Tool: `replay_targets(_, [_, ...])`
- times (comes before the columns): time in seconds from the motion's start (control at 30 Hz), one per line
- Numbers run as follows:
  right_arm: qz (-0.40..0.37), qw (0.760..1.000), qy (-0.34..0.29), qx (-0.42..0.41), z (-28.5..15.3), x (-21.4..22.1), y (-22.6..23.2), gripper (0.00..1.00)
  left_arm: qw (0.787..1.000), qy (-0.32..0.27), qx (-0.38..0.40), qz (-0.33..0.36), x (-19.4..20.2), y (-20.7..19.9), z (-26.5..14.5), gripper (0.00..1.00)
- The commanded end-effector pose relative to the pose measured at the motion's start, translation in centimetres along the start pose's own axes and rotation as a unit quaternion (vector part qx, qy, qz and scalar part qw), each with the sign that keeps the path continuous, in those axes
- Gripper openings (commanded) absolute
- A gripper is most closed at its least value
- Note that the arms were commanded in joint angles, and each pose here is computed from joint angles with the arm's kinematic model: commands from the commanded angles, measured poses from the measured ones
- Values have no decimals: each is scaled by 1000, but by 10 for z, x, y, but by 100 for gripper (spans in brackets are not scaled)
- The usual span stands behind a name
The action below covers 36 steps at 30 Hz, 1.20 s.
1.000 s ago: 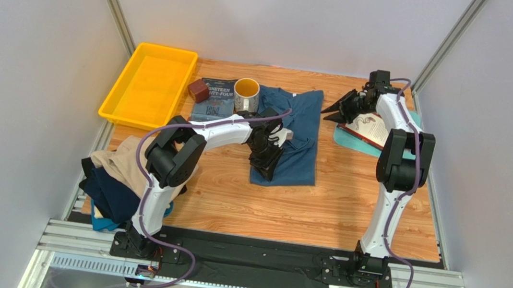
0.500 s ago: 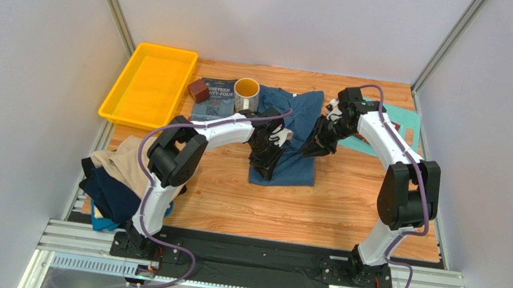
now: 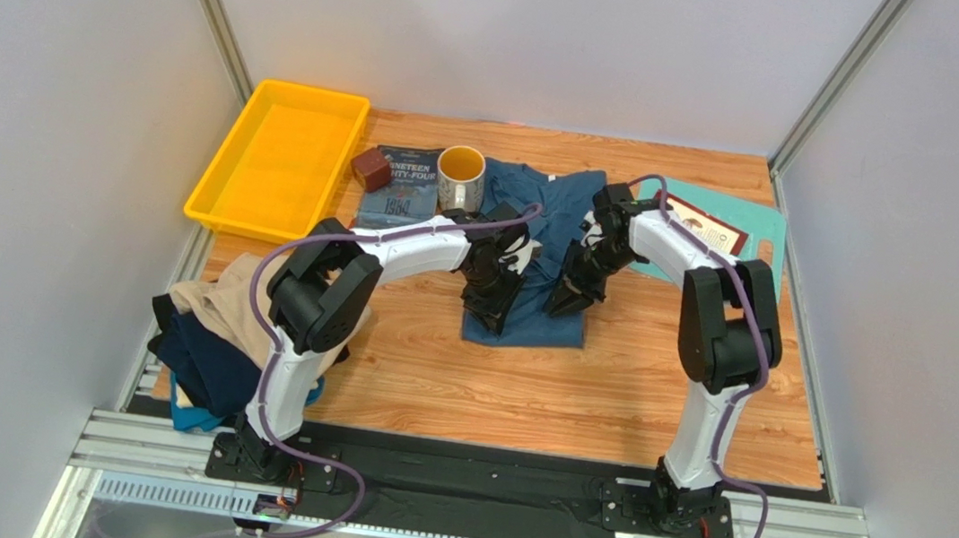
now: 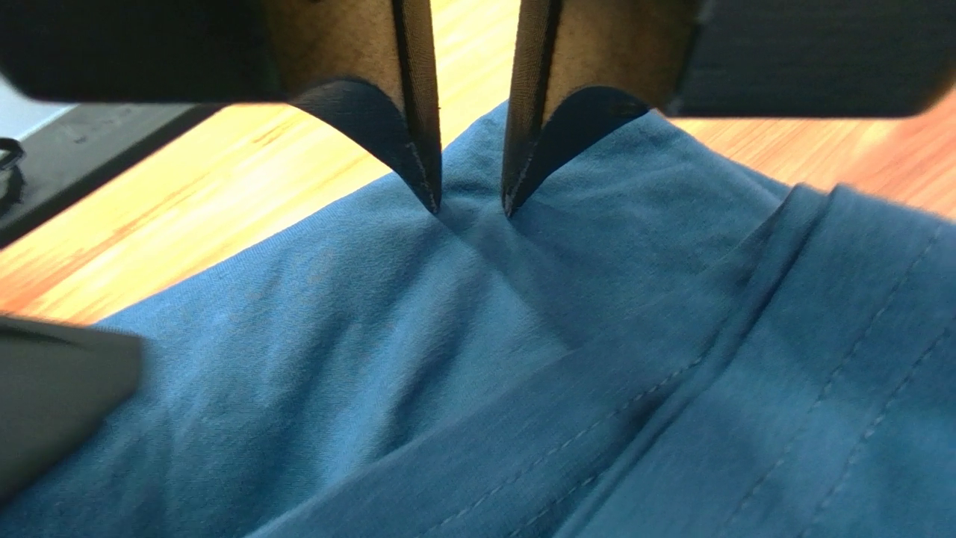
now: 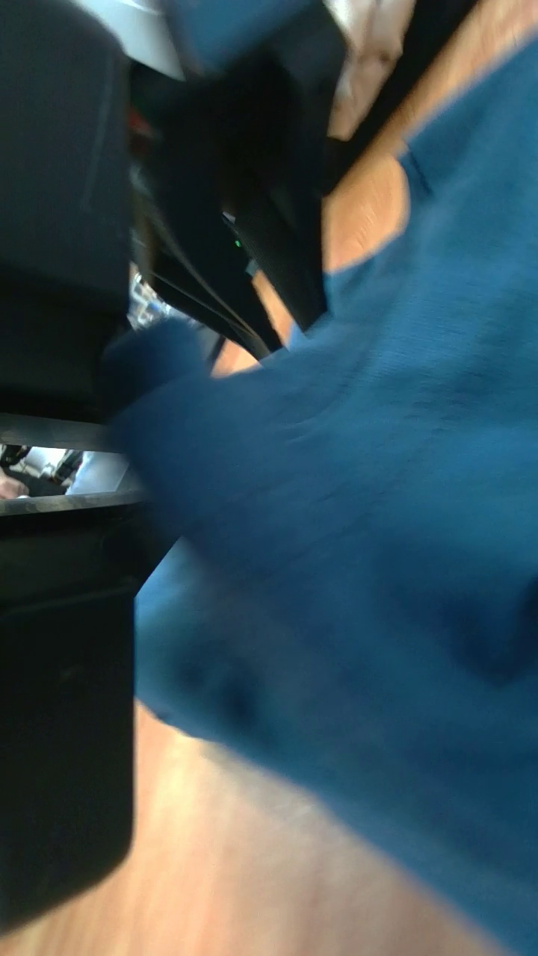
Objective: Fold and stack the t-shirts
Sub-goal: Fold the folded rectangular tshirt in 1/3 of the way
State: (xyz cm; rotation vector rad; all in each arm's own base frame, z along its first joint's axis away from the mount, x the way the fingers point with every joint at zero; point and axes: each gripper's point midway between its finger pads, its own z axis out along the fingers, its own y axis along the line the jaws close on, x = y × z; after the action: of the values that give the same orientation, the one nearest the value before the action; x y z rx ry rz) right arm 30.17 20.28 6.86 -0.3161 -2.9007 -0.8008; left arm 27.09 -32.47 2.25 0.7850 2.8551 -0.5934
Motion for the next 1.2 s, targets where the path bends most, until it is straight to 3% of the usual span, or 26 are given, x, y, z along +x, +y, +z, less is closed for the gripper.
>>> replay_targets(0.0, [-41, 999, -32, 14, 17, -26, 12, 21, 999, -17, -37, -5, 4, 14, -7, 32])
replay_targets(0.23, [-54, 996, -67, 19, 19, -53, 26, 22, 1000, -1, -28, 2, 21, 16, -3, 26])
replay_targets(0.77, [-66, 981, -164, 84, 9, -121, 19, 19, 999, 6, -28, 17, 25, 18, -3, 25])
replay_targets(1.17, [-69, 974, -205, 66, -9, -168, 31, 22, 999, 12, -19, 26, 30, 16, -3, 26])
